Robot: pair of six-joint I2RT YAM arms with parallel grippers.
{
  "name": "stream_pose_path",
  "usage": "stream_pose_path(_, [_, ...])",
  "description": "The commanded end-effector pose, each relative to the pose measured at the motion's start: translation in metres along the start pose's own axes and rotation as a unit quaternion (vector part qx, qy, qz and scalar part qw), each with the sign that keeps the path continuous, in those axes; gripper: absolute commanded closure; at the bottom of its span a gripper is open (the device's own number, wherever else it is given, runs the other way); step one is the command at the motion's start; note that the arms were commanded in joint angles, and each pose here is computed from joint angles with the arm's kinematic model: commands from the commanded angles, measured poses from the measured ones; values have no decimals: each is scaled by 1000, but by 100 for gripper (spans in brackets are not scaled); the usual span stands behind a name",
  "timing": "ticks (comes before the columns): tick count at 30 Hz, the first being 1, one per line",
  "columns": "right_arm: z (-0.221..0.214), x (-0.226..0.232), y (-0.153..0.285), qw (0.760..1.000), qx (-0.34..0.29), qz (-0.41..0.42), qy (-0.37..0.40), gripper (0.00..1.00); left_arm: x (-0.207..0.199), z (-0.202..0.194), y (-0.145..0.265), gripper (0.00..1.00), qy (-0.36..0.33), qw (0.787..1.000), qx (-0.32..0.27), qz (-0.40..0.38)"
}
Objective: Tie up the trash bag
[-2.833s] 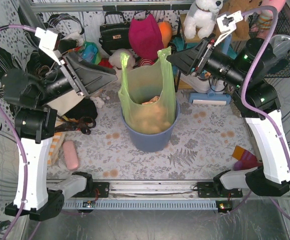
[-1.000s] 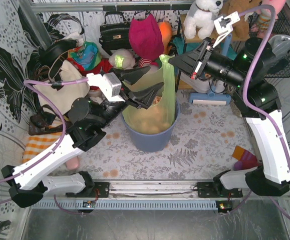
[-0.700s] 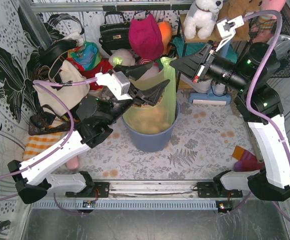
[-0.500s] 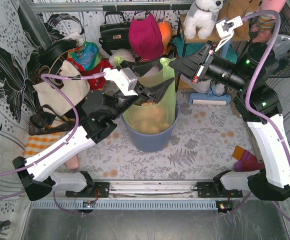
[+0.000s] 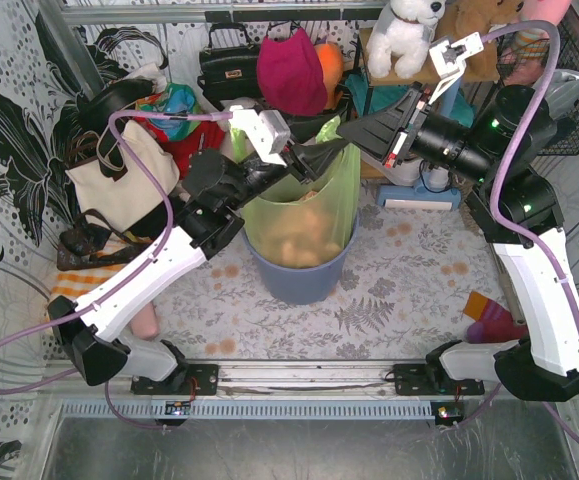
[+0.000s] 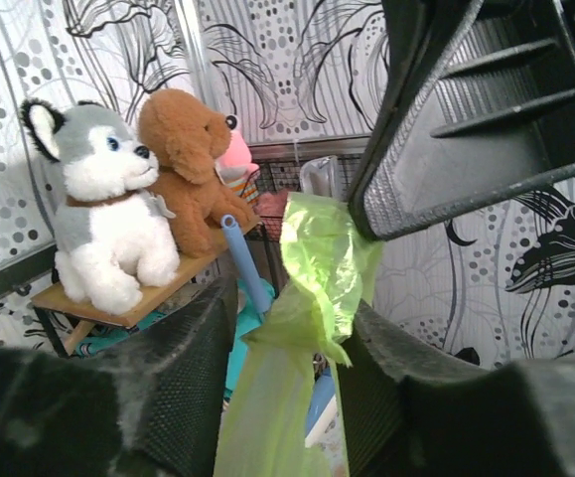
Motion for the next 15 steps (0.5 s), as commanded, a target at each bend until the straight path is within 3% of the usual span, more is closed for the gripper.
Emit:
stream_pose_path(1, [10,13,6,999,-19,20,28,100,-3,22,-2,53,1,999,-37,-27])
stream_pose_path(6, [14,7,7,999,-22,-5,43,100,-8,26,1,74,2,998,-40,-48])
stream_pose_path(11, [22,1,13,995,-21,-39,94,98,-16,32,8,84,1,997,-37,-73])
stream_pose_path(15, [30,7,16,987,-18,-28,160,65,-24,33,10,91,-3,995,-22,-100])
Point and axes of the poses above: each gripper's point midway between its finger pads, its own y axis back along the fingers, its own x axis along the line the jaws close on, z = x × y, the point moved 2 cm from there along y, back along the fingers, and after that the axes turned 6 degrees about -y, right-handed, at the moved point
